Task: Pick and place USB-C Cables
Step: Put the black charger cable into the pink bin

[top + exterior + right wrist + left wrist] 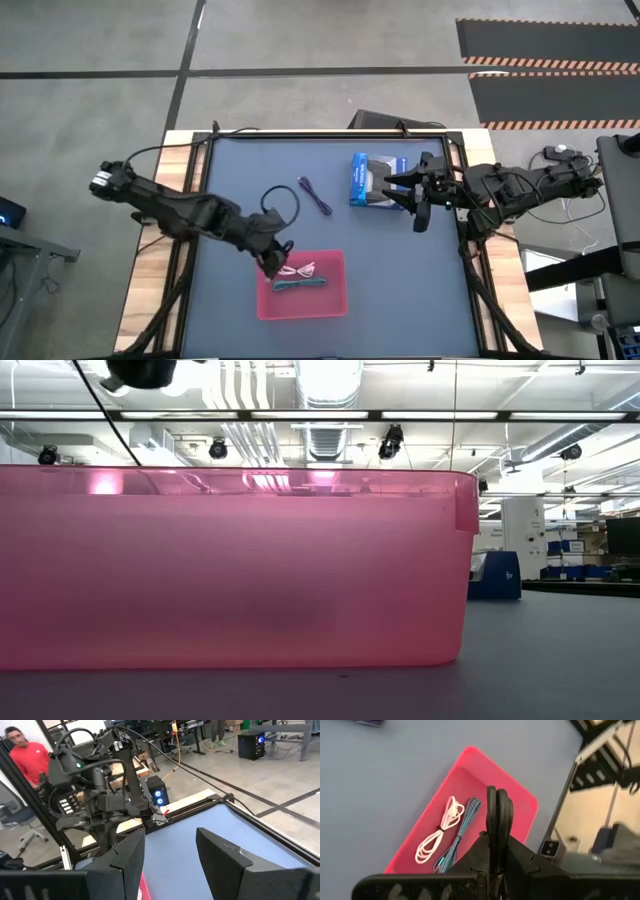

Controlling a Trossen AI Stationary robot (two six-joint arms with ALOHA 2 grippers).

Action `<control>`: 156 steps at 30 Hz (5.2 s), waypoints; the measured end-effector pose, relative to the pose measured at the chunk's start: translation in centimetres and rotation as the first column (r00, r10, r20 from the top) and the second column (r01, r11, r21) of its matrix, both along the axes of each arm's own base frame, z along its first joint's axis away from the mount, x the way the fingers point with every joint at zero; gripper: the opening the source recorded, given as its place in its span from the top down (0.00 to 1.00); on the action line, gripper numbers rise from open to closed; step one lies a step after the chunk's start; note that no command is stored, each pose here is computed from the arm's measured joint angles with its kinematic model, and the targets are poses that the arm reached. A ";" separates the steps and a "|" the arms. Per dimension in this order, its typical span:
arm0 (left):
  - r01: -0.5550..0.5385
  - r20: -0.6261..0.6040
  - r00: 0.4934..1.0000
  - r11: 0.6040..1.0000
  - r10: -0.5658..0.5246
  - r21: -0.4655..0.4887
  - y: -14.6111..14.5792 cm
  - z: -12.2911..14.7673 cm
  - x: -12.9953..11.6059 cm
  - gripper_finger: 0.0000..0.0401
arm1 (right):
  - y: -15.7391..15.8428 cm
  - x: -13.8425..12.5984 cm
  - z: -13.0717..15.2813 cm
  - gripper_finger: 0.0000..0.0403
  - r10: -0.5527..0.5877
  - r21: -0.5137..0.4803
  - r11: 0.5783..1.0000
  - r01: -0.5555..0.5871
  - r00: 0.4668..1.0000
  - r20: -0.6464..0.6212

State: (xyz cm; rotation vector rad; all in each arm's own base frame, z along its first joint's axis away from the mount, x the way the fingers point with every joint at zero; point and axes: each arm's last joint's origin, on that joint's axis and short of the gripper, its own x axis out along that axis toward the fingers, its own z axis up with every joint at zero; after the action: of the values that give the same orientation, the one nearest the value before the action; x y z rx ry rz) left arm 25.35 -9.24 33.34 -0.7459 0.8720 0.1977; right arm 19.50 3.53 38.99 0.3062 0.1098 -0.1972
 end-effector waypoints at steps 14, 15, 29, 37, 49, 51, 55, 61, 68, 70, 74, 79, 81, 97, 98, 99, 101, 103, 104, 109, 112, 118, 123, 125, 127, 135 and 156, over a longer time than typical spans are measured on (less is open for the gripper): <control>0.275 -0.084 0.955 0.956 -0.283 -0.099 0.1 -4.1 5.4 0.97 | 0.0 0.0 -0.1 0.58 0.003 -0.028 1.000 -0.004 1.000 -0.016; 0.292 -0.080 0.950 0.951 -0.301 -0.104 0.0 -4.1 5.7 0.97 | 0.0 0.0 -0.1 0.58 0.004 -0.029 1.000 -0.004 1.000 -0.017; 0.360 -0.078 0.928 0.931 -0.364 -0.057 0.6 -4.8 7.0 0.97 | 0.0 0.0 -0.5 0.58 0.003 -0.036 0.999 -0.005 0.999 -0.048; 0.459 -0.129 0.882 0.888 -0.454 0.010 0.8 -7.1 8.0 0.97 | 0.0 0.0 -0.6 0.58 -0.009 -0.015 1.000 0.008 0.999 -0.045; 0.557 -0.161 0.824 0.828 -0.543 0.066 0.8 -8.8 8.3 0.97 | 0.1 -0.1 -1.0 0.58 0.014 0.110 0.994 -0.006 0.998 -0.068; 0.550 -0.163 0.829 0.833 -0.536 0.061 0.9 -8.9 8.3 0.97 | 0.1 -0.1 -1.2 0.58 0.027 0.113 0.993 -0.017 0.996 -0.088; 0.545 -0.159 0.828 0.838 -0.537 0.007 0.8 -8.9 8.2 0.97 | 0.1 -0.2 -1.4 0.58 0.025 0.118 0.993 -0.012 0.994 -0.107; 0.530 -0.159 0.829 0.844 -0.535 -0.081 0.0 -8.8 7.9 0.97 | 0.1 -0.2 -1.5 0.58 0.025 0.112 0.994 -0.011 0.993 -0.116; 0.536 -0.158 0.825 0.840 -0.542 -0.081 -0.3 -8.8 7.8 0.97 | 0.1 -0.1 -1.6 0.58 -0.001 0.098 0.995 0.013 0.993 -0.120; 0.548 -0.154 0.820 0.834 -0.551 -0.068 -0.3 -9.0 8.0 0.97 | 0.1 -0.1 -1.6 0.58 -0.001 0.098 0.995 0.013 0.993 -0.120; 0.576 -0.142 0.805 0.816 -0.575 -0.040 -0.6 -10.3 8.9 0.97 | 0.1 -0.1 -1.5 0.58 -0.004 0.120 0.993 0.018 0.994 -0.113; 0.612 -0.107 0.782 0.789 -0.614 -0.049 -0.9 -11.3 9.8 0.97 | 0.1 -0.1 -1.5 0.58 -0.003 0.122 0.992 0.016 0.994 -0.113; 0.628 -0.106 0.771 0.778 -0.628 -0.039 -0.9 -11.4 9.8 0.97 | 0.1 -0.1 -1.5 0.58 -0.002 0.115 0.993 0.015 0.994 -0.114; 0.627 -0.153 0.768 0.779 -0.621 -0.016 -0.8 -12.4 9.9 0.97 | 0.1 0.1 -1.6 0.58 -0.004 0.168 0.986 0.023 0.994 -0.112; 0.626 -0.155 0.770 0.780 -0.619 -0.011 -0.8 -12.4 9.9 0.97 | 0.1 0.1 -1.6 0.58 -0.004 0.171 0.985 0.023 0.994 -0.112; 0.623 -0.158 0.772 0.782 -0.616 -0.002 -0.7 -12.4 9.9 0.97 | 0.1 0.1 -1.6 0.58 -0.004 0.172 0.985 0.023 0.994 -0.113; 0.619 -0.166 0.776 0.785 -0.609 0.014 -0.7 -12.4 10.0 0.97 | 0.1 0.1 -1.7 0.58 -0.004 0.172 0.985 0.024 0.993 -0.115; 0.616 -0.178 0.776 0.787 -0.605 0.013 -0.7 -12.6 10.0 0.97 | 0.1 0.1 -1.7 0.58 -0.006 0.180 0.983 0.026 0.993 -0.114; 0.615 -0.186 0.776 0.789 -0.602 0.010 -0.6 -12.7 9.9 0.97 | 0.1 0.1 -1.7 0.58 -0.006 0.184 0.983 0.027 0.994 -0.113; 0.612 -0.208 0.774 0.791 -0.599 0.000 -0.6 -12.8 9.7 0.97 | 0.1 0.1 -1.7 0.58 -0.007 0.188 0.982 0.029 0.994 -0.113; 0.613 -0.202 0.774 0.790 -0.600 0.003 -0.6 -12.7 9.7 0.97 | 0.1 0.1 -1.7 0.58 -0.007 0.188 0.982 0.029 0.993 -0.114; 0.614 -0.202 0.773 0.789 -0.601 0.004 -0.6 -12.7 9.7 0.97 | 0.1 0.1 -1.7 0.58 -0.007 0.187 0.982 0.029 0.993 -0.116; 0.613 -0.199 0.774 0.790 -0.600 0.003 -0.6 -12.6 9.7 0.97 | 0.1 0.1 -1.7 0.58 -0.012 0.211 0.977 0.035 0.994 -0.112; 0.617 -0.191 0.772 0.787 -0.607 -0.009 -0.6 -12.5 9.6 0.97 | 0.1 0.1 -1.7 0.58 -0.014 0.219 0.975 0.038 0.994 -0.111; 0.621 -0.187 0.768 0.784 -0.613 -0.017 -0.7 -12.4 9.6 0.97 | 0.1 0.1 -1.7 0.58 -0.015 0.230 0.972 0.040 0.994 -0.111; 0.622 -0.186 0.767 0.783 -0.613 -0.018 -0.7 -12.4 9.6 0.97 | 0.2 0.1 -1.7 0.58 0.003 0.252 0.968 0.025 0.994 -0.109; 0.650 -0.185 0.742 0.759 -0.644 -0.034 -1.9 -12.9 9.5 0.97 | 0.2 0.0 -1.9 0.58 0.006 0.244 0.969 0.026 0.991 -0.133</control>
State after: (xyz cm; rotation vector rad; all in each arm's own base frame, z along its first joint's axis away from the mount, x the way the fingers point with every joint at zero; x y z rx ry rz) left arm 34.86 -11.13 20.45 -0.3538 1.2592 -0.3523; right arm 19.54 3.73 37.07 0.5405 0.2656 -0.2145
